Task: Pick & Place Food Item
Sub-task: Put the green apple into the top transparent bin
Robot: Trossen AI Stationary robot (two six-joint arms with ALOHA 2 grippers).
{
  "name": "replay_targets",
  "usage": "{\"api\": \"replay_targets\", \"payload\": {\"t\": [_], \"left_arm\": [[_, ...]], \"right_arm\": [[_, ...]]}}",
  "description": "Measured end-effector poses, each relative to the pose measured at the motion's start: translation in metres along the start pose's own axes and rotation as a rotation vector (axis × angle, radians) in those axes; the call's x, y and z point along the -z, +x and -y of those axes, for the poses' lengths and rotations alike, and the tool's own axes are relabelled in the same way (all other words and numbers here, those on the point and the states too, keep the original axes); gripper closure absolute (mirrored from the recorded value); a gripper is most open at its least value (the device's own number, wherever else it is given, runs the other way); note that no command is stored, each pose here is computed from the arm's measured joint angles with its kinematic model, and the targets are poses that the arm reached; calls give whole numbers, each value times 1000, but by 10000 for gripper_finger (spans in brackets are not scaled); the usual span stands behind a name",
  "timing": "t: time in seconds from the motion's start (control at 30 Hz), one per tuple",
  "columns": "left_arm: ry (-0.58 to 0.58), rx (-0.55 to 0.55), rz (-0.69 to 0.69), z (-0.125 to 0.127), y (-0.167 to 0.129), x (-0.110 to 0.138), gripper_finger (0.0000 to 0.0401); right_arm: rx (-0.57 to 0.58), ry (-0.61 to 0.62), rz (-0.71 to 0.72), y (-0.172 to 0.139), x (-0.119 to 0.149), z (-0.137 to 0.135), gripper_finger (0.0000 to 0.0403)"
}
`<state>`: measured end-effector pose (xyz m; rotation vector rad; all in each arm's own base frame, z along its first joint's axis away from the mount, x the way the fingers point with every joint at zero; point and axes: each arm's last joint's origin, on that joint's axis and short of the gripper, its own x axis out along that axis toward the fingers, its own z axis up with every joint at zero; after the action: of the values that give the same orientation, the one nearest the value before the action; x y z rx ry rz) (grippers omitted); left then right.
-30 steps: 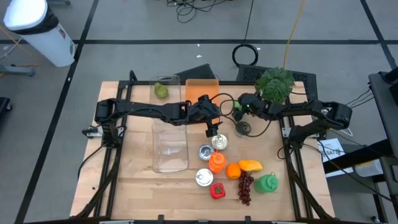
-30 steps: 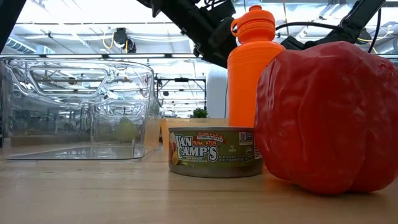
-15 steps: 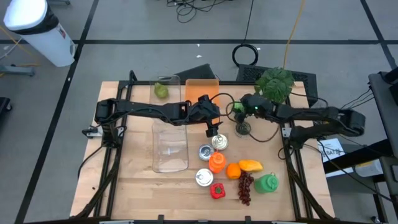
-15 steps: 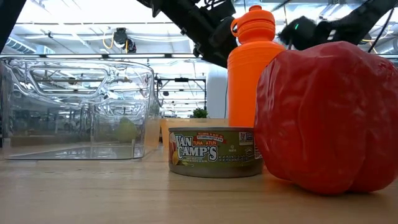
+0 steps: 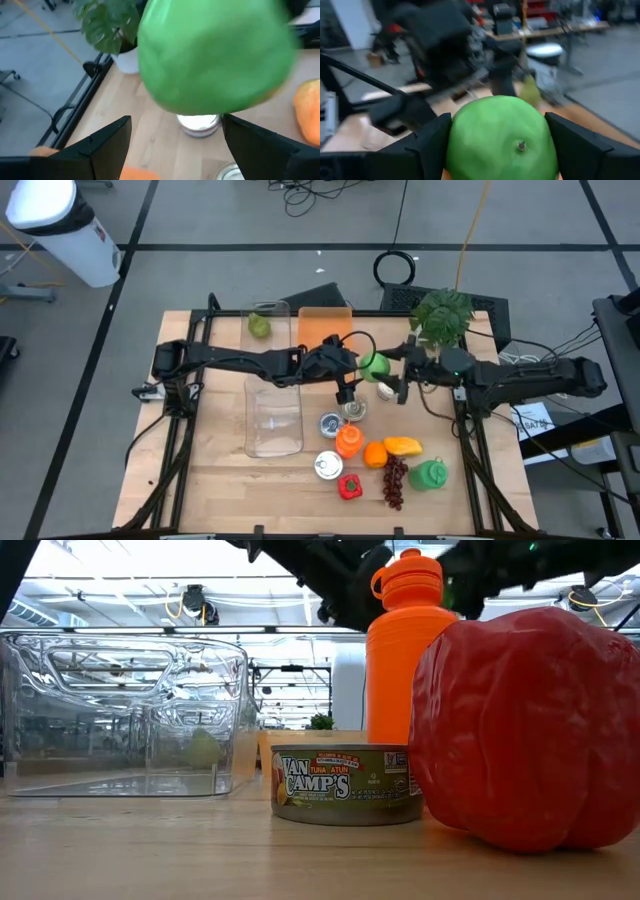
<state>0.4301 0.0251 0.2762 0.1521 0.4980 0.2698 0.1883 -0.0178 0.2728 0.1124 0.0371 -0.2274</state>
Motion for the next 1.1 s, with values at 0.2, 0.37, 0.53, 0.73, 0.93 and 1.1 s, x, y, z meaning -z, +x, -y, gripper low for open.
{"api": "replay_targets", "payload": {"t": [0.2, 0.37, 0.53, 0.73, 0.93, 1.1], "left_arm": [[44, 20, 66, 13, -4, -7, 91], [86, 38, 91, 25, -8, -10, 102], [131, -1, 97, 33, -16, -14, 107], [113, -42, 152, 37, -41, -30, 107], [102, 15, 170, 43, -46, -32, 107], [90, 26, 164, 44, -47, -32, 107]], "right_arm": [[-83, -44, 86, -5, -8, -16, 126], [-35, -72, 79, -6, -7, -19, 127], [-34, -90, 91, -8, -8, -23, 127], [-69, -87, 129, -11, -12, -29, 127], [-100, -87, 146, -12, -13, -34, 127], [-99, -98, 130, -9, -10, -36, 127]]}}
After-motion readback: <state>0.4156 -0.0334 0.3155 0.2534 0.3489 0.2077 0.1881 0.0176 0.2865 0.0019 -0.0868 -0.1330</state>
